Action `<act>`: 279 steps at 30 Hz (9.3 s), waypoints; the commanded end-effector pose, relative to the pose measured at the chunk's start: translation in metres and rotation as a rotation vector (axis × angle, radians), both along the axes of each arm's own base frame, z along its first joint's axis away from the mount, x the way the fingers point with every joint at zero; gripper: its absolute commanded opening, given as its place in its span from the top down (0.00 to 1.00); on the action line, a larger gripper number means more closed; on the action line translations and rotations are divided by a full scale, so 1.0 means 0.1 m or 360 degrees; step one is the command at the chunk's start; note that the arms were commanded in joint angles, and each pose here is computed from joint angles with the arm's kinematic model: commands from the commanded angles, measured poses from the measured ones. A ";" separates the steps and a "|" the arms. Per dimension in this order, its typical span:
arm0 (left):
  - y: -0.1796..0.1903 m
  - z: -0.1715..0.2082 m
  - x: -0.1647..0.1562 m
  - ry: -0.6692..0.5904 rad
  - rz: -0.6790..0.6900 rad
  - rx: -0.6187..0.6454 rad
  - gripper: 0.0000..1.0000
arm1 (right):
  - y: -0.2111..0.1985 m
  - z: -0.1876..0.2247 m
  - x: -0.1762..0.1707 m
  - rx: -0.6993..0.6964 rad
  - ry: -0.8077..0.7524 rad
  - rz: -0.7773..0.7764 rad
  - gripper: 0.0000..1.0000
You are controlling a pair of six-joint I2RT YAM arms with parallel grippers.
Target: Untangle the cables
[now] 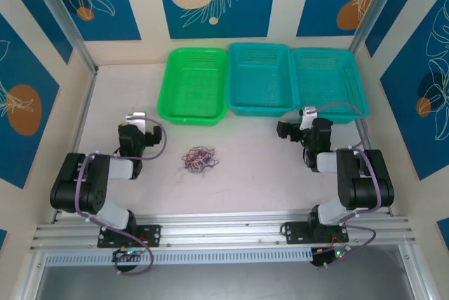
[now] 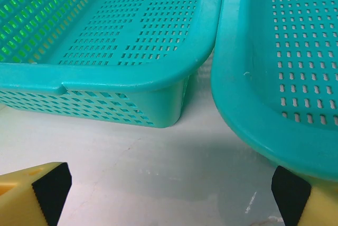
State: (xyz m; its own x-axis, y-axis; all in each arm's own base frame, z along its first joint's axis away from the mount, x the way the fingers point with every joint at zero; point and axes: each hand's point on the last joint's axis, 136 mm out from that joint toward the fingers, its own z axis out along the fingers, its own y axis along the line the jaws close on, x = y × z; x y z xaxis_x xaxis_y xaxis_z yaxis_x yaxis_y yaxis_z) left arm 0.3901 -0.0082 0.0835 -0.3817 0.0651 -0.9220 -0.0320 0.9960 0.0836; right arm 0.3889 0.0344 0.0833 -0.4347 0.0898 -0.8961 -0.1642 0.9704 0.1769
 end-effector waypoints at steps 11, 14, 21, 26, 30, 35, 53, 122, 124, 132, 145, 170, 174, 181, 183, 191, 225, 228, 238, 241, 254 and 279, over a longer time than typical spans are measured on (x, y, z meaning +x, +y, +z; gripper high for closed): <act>-0.01 0.06 0.02 -0.0046 -0.0009 0.0006 0.00 | 0.00 0.11 0.07 -0.0016 -0.0063 0.0008 0.01; 0.00 0.06 0.02 -0.0044 -0.0007 0.0007 0.00 | -0.01 0.12 0.07 -0.0019 -0.0069 0.0006 0.01; -0.01 0.07 0.01 -0.0055 -0.0006 0.0008 0.00 | -0.13 0.24 0.02 -0.0035 -0.0119 -0.0135 0.03; 0.06 0.31 -0.12 -0.0146 0.0066 0.0019 0.00 | -0.34 0.66 -0.25 0.0158 -0.0052 -0.0416 0.02; 0.16 0.62 -0.30 -0.0155 0.0196 -0.0042 0.00 | -0.14 1.12 -0.53 0.0536 0.0080 -0.0383 0.00; 0.05 1.04 -0.56 -0.0164 0.0176 -0.0360 0.05 | 0.57 1.65 -0.78 0.0679 0.0181 0.0093 0.01; -1.67 0.32 -1.15 0.0904 -0.0415 -0.0809 0.27 | 2.56 1.40 -1.31 0.0254 0.0814 0.0943 0.04; -1.36 0.09 -1.18 0.0973 -0.0247 -0.0545 1.00 | 2.62 0.68 -1.13 -0.0207 0.0542 0.0443 0.49; -1.33 0.14 -1.15 0.0955 -0.0218 -0.0531 1.00 | 2.78 0.56 -1.06 -0.0284 0.0568 0.0419 0.49; -1.07 0.41 -1.10 0.0846 -0.0010 -0.0451 1.00 | 2.69 -0.18 -0.89 -0.0587 0.0690 0.0192 0.50; -0.29 1.25 -0.94 0.0536 0.0316 -0.0512 1.00 | 1.06 -0.73 -1.37 -0.0520 0.1070 -0.0425 0.61; -0.41 1.25 -0.97 0.0501 0.0232 -0.0516 1.00 | 1.77 -0.22 -1.34 -0.0258 0.0966 -0.0077 0.46; -0.17 1.32 -0.95 0.0448 0.0379 -0.0499 1.00 | 1.46 -0.51 -1.51 -0.0258 0.1079 -0.0261 0.50; 0.40 1.47 -0.98 0.0374 0.0649 -0.0541 1.00 | 0.70 -0.58 -1.50 -0.0023 0.1103 -0.0579 0.67; 0.50 1.51 -1.00 0.0364 0.0681 -0.0594 1.00 | 0.55 -0.52 -1.48 0.0117 0.1069 -0.0634 0.67; 0.29 1.52 -0.91 0.0371 0.0468 -0.0770 1.00 | 0.47 -0.20 -1.39 0.0314 0.0924 -0.0546 0.65; -3.95 0.54 -1.67 0.0101 -0.2140 0.0481 0.20 | 0.83 0.09 -1.56 0.0524 0.1066 -0.0204 0.26; -4.09 0.45 -1.44 -0.0015 -0.2066 0.0552 0.11 | 0.79 0.17 -1.64 0.0553 0.1040 -0.0202 0.25; -4.37 0.06 -1.09 0.0003 -0.2023 0.0574 0.27 | 0.85 0.15 -1.76 0.0661 0.1121 -0.0176 0.22; -4.37 0.03 -1.13 0.0022 -0.2036 0.0520 0.67 | 0.85 0.00 -1.83 0.0646 0.1254 -0.0243 0.22; -3.93 0.79 -1.14 -0.0162 -0.1793 0.0208 1.00 | 1.18 -0.76 -1.76 0.0339 0.1695 -0.0452 0.87; -2.00 3.31 -0.55 -0.0417 -0.0929 -0.0260 1.00 | 0.97 0.18 -1.63 0.0514 0.1224 -0.0040 0.18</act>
State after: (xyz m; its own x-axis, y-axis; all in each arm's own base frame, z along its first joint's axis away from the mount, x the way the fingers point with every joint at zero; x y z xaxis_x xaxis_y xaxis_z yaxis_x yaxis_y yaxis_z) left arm 0.3361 -0.2052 0.3761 -0.1459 0.0415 -0.9884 0.4900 0.8710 -0.0358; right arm 0.2361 0.1349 0.0913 -0.8910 0.3558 -0.2818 0.1780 0.8450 0.5043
